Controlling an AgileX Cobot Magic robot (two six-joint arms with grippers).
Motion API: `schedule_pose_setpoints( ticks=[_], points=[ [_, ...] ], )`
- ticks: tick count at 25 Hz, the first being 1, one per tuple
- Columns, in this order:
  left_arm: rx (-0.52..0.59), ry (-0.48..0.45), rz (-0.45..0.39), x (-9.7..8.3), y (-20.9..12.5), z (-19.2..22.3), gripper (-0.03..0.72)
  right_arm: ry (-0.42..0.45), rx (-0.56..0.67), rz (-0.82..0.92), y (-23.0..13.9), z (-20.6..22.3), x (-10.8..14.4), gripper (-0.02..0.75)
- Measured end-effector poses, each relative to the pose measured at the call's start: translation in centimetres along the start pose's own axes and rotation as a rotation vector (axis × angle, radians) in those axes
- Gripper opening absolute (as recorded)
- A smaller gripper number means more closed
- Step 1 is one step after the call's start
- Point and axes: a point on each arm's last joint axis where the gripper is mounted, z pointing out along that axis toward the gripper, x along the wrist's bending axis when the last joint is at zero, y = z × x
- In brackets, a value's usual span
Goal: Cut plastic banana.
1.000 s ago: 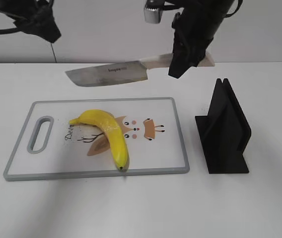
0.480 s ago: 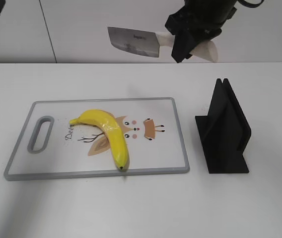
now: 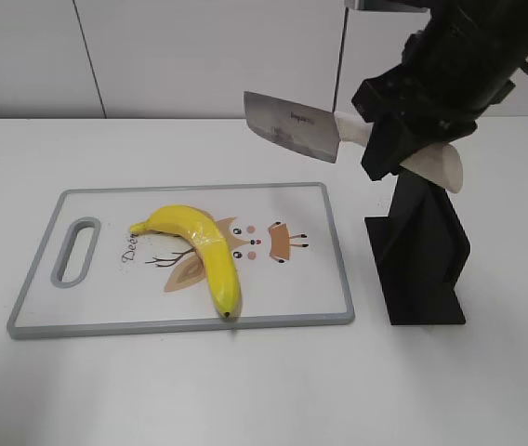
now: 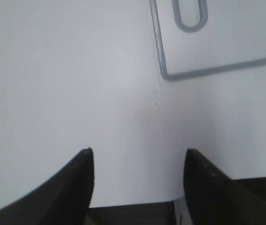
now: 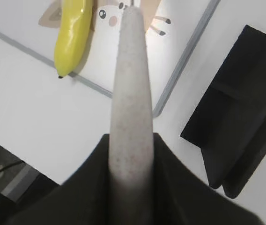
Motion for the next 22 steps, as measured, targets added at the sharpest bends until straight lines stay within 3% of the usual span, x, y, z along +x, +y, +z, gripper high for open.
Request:
schedule_pose_setpoints(
  ticks=[8,14,22],
  points=[
    [-0.147,-0.013,-0.011,-1.2,-7.9,-1.1,0.569,-0.087,-0.152,0.167,-3.6,-0.6,-0.8,0.169],
    [-0.304,0.004,-0.007,-1.8,-13.3,-1.5,0.569,-0.2,-0.208,0.242,-5.3,-1.7,-1.7,0.169],
    [-0.537,0.028,0.001,-2.4,-18.6,-1.9,0.569,-0.241,-0.231,0.299,-7.0,-2.2,-2.1,0.169]
  ],
)
